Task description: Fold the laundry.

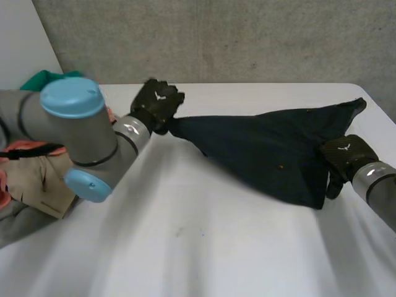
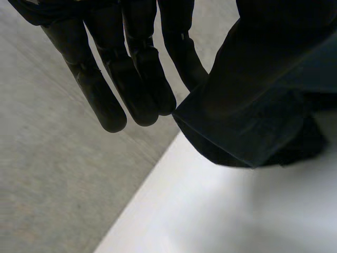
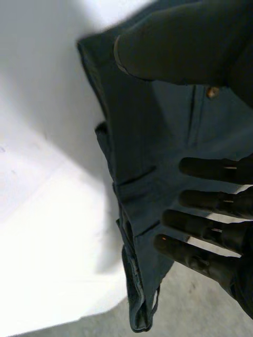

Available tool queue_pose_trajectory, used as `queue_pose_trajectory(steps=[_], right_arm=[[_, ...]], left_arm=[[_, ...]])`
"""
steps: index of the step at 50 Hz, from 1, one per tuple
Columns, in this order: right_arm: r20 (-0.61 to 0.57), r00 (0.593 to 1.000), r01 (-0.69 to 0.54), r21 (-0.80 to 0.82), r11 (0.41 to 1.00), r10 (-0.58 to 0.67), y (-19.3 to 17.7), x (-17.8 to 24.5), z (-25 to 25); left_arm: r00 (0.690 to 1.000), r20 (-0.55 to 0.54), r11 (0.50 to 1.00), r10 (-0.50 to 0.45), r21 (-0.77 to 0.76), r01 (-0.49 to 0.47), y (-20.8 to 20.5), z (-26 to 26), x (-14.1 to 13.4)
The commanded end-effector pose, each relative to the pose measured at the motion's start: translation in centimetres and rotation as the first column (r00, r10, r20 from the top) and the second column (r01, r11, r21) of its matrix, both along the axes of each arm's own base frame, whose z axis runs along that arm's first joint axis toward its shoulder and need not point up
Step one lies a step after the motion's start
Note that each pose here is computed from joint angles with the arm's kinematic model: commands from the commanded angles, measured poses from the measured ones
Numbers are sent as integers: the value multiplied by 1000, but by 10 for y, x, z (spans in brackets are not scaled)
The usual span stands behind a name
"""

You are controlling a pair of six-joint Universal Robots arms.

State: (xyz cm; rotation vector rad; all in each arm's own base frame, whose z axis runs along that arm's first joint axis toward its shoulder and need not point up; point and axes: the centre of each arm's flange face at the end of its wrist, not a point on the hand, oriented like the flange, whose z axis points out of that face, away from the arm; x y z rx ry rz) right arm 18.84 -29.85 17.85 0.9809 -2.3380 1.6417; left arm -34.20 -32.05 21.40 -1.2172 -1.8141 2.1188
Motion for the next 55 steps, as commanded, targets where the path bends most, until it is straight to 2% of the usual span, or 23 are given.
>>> queue_pose_trajectory(steps=[1,6,10,26,42,46,48,52,53,55], right_arm=[[110,994,-9,142,990,-7,17,3,-1],[194,981,-26,211,977,-16,18,9,-23],[218,976,-15,171,985,-23,9,9,-33],[185,983,-25,119,993,2,-9,21,-64],[191,981,-32,48,998,22,-30,25,-54],[179,983,-29,-7,1000,29,-39,24,-32],[164,986,-37,-30,999,42,-38,25,-17],[148,984,-63,-221,973,97,-25,25,74],[151,982,-58,-317,947,111,-14,23,117],[161,979,-50,-406,913,126,-1,20,156]], left_arm=[[999,-52,999,-3,35,5,12,10,4],[998,-56,999,-11,37,13,15,10,1],[998,-57,999,-14,36,16,17,11,-1],[997,-72,999,-13,30,15,18,17,0],[997,-71,999,-8,35,10,22,24,3],[997,-73,1000,-2,31,4,28,37,9],[995,-95,1000,10,-7,-11,33,61,16],[986,-160,993,39,-108,-57,43,110,31],[977,-206,983,46,-166,-81,51,138,39],[968,-244,973,48,-206,-101,58,159,45]])
